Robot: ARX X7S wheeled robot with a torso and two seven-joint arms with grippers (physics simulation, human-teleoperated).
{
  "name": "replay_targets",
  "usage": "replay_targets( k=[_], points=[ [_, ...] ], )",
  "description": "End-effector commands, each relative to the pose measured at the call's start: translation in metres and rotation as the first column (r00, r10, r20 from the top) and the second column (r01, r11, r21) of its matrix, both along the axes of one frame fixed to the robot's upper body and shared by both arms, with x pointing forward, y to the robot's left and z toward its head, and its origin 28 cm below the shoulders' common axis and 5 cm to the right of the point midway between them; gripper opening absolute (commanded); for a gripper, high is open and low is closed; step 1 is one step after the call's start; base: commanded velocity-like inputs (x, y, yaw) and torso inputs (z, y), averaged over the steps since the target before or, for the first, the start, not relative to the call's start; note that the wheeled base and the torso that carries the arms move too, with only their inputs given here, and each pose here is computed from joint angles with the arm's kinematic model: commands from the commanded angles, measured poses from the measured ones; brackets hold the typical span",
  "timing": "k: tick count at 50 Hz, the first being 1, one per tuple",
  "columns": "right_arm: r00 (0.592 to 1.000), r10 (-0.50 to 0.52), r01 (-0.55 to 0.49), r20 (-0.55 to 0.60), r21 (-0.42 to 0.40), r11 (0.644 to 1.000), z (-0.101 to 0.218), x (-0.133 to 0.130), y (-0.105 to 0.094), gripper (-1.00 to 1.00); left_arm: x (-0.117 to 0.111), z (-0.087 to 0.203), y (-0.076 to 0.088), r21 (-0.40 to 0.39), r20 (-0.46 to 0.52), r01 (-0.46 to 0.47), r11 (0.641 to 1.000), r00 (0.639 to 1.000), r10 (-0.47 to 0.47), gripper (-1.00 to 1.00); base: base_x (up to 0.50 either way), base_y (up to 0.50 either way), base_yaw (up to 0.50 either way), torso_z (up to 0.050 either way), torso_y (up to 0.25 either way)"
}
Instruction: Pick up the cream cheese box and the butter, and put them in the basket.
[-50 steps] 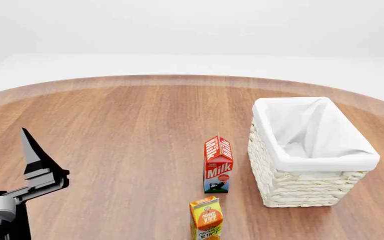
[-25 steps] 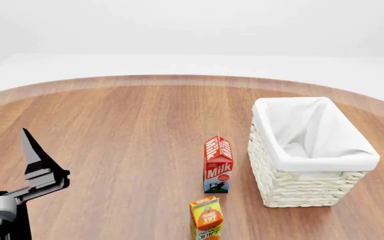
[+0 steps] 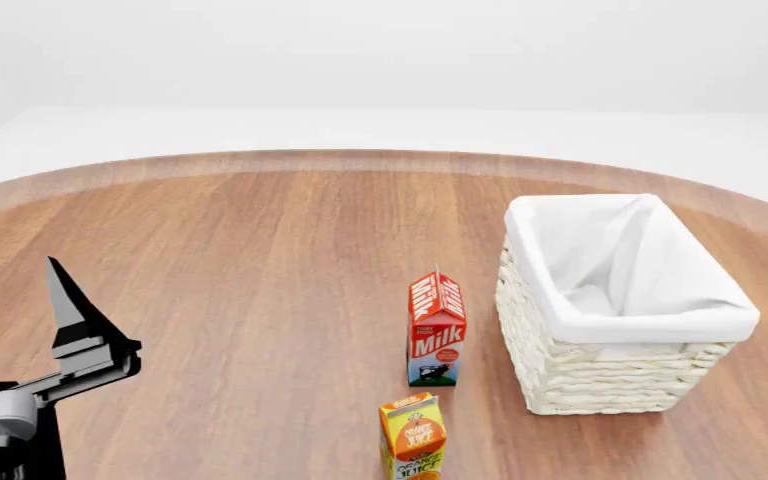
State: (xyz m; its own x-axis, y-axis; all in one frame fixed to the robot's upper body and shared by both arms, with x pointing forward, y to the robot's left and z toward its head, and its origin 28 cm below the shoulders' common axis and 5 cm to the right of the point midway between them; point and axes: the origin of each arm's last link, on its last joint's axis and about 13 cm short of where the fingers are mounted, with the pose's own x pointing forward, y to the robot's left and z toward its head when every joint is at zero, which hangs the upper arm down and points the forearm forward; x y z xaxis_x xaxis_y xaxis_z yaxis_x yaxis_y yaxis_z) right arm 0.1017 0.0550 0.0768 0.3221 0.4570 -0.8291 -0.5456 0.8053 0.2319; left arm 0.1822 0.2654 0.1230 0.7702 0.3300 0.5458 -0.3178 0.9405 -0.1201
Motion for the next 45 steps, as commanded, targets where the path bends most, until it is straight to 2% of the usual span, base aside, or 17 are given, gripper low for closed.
replay_targets(
  k=[1, 15, 16, 38, 41, 45],
  points=[
    [1.0, -0.01, 0.01, -0.01, -0.001, 1.0, -0.006, 0.003, 0.0, 1.0, 0.001, -0.001, 0.0, 0.0, -0.001, 0.0, 1.0, 1.0, 0.0, 1.0, 0.0, 0.0, 0.0, 0.0, 0.0],
    [1.0, -0.001, 0.001, -0.011, -0.003, 1.0, -0.006, 0.001, 0.0, 1.0, 0.001, -0.001, 0.0, -0.002, 0.0, 0.0, 1.0, 1.0, 0.0, 1.0, 0.0, 0.0, 0.0, 0.0, 0.0],
    [1.0, 0.001, -0.001, -0.006, -0.004, 1.0, -0.005, 0.001, 0.0, -1.0, 0.001, -0.001, 0.0, -0.001, 0.0, 0.0, 1.0, 1.0, 0.0, 1.0, 0.0, 0.0, 0.0, 0.0, 0.0],
    [0.999, 0.008, -0.008, 0.042, -0.002, 1.0, -0.004, 0.001, 0.0, -1.0, 0.0, 0.0, 0.0, -0.002, 0.001, 0.002, 1.0, 1.0, -0.002, 1.0, 0.0, 0.0, 0.0, 0.0, 0.0],
    [0.992, -0.012, 0.007, 0.125, 0.043, 0.999, 0.01, 0.005, -0.001, -1.0, 0.0, 0.001, 0.0, -0.003, 0.002, 0.0, 1.0, 1.0, 0.0, 1.0, 0.0, 0.0, 0.0, 0.0, 0.0],
    [0.954, -0.06, 0.024, 0.293, 0.126, 0.992, 0.047, 0.009, -0.006, -1.0, 0.0, 0.001, 0.001, -0.005, 0.004, -0.001, 1.0, 1.0, 0.001, 1.0, 0.0, 0.0, 0.0, 0.0, 0.0]
  ],
)
